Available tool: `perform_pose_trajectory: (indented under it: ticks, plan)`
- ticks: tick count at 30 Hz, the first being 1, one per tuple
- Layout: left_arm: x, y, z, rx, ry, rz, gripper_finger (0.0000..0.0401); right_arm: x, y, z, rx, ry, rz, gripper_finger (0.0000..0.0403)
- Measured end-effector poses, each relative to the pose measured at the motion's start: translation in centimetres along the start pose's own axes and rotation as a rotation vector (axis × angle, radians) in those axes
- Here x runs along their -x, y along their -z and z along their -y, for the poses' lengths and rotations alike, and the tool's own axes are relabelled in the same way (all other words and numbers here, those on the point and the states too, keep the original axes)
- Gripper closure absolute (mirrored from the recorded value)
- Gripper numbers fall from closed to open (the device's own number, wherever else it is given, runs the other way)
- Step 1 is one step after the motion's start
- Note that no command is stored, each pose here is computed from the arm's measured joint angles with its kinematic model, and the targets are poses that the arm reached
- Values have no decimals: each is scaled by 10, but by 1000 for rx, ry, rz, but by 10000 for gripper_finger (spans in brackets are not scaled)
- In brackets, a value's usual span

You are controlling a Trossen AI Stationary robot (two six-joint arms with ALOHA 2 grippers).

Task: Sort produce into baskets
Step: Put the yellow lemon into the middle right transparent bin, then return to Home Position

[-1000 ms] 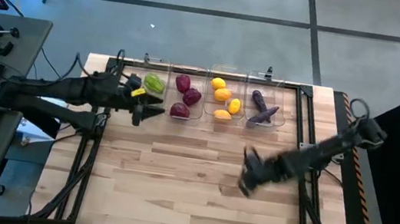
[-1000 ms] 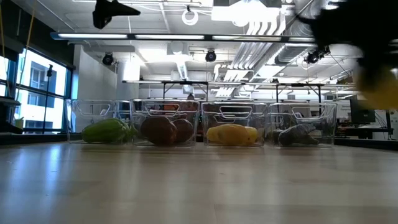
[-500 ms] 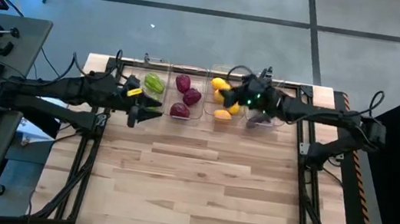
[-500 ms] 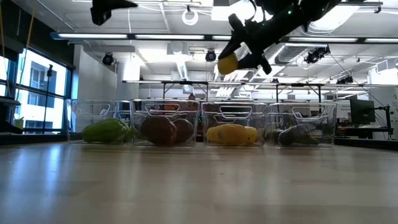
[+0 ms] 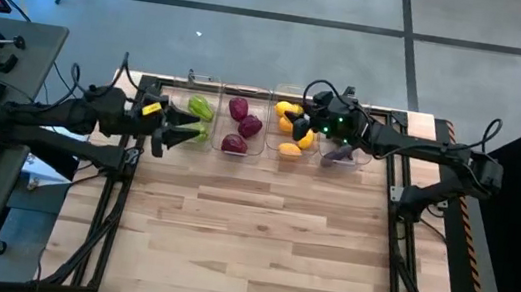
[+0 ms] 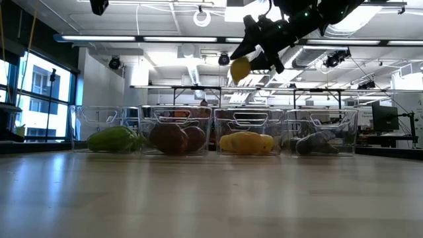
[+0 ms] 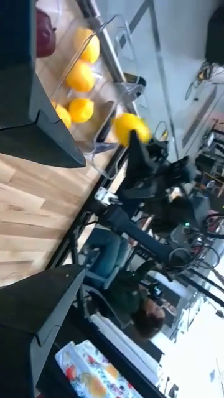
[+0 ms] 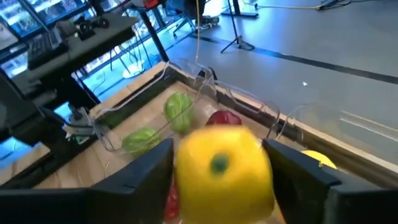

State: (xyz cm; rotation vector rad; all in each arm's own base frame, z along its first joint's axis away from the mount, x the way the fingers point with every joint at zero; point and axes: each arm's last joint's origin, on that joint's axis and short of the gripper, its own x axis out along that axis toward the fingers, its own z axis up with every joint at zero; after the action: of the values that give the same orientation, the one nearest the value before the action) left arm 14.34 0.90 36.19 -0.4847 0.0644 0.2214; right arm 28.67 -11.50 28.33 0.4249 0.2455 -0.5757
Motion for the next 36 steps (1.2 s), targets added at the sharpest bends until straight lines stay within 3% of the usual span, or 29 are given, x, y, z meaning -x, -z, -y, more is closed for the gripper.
perform_pose_trajectory:
  ticks: [7,9,14,21,28,32,36]
  plan:
    - [10,-3,-1,-4,5,20,148,-1,-1,0,43,18,-11,32]
    - [12,-2,-2,-6,2,16,148,0,-6,-1,26,18,3,11]
    - [17,-2,-3,-34,-4,10,149,16,-39,-10,-46,-76,63,28]
    - [15,5,-10,-152,-92,46,149,75,-71,-24,81,-290,-35,33]
    - [6,54,-30,-82,18,132,149,144,-65,-24,101,-316,-128,33]
    - [9,86,-48,-21,5,149,149,172,-65,-22,75,-236,-69,33]
    - [18,99,-59,18,-8,199,149,189,-65,-19,45,-195,-14,33]
